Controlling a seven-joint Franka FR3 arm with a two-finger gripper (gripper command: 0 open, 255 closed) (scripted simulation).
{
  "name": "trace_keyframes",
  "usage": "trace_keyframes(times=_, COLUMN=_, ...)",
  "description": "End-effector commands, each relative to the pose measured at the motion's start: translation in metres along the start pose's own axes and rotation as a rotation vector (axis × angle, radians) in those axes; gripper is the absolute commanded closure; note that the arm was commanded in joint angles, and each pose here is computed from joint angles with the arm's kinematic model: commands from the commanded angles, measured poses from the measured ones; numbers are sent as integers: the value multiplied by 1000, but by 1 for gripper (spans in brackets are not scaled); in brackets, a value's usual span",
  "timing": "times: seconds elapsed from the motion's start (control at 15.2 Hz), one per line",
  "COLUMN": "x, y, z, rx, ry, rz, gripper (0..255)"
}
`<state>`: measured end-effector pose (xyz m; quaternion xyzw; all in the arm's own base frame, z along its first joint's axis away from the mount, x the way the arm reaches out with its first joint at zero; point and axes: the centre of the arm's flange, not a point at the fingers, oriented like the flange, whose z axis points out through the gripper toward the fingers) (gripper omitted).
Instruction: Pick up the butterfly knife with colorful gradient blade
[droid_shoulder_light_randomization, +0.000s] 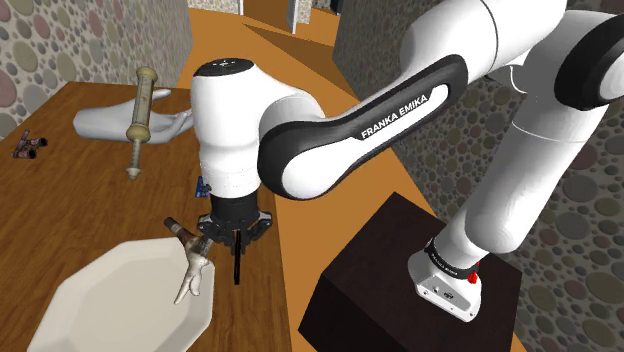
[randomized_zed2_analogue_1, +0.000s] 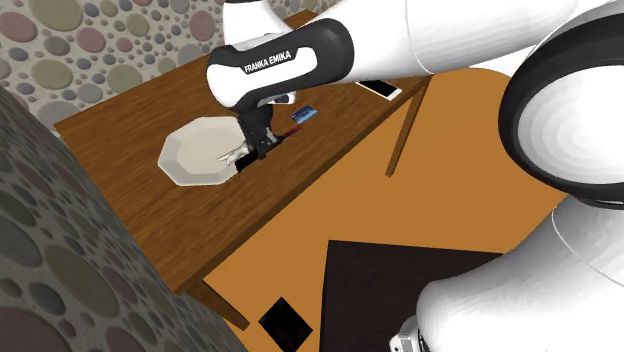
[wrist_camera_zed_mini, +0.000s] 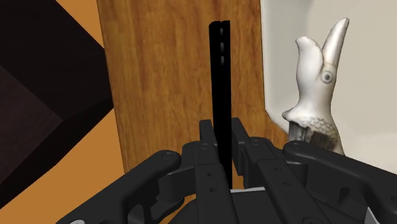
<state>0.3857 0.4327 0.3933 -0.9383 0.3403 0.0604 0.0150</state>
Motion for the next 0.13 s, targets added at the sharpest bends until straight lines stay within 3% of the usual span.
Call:
trace_keyframes(times=0.0, x=-1, y=0, z=-7, rx=0, ry=0, rz=0, gripper=255)
trace_keyframes(times=0.07, x=-1, y=0, z=-7, rx=-1, ry=0, rz=0, gripper=255)
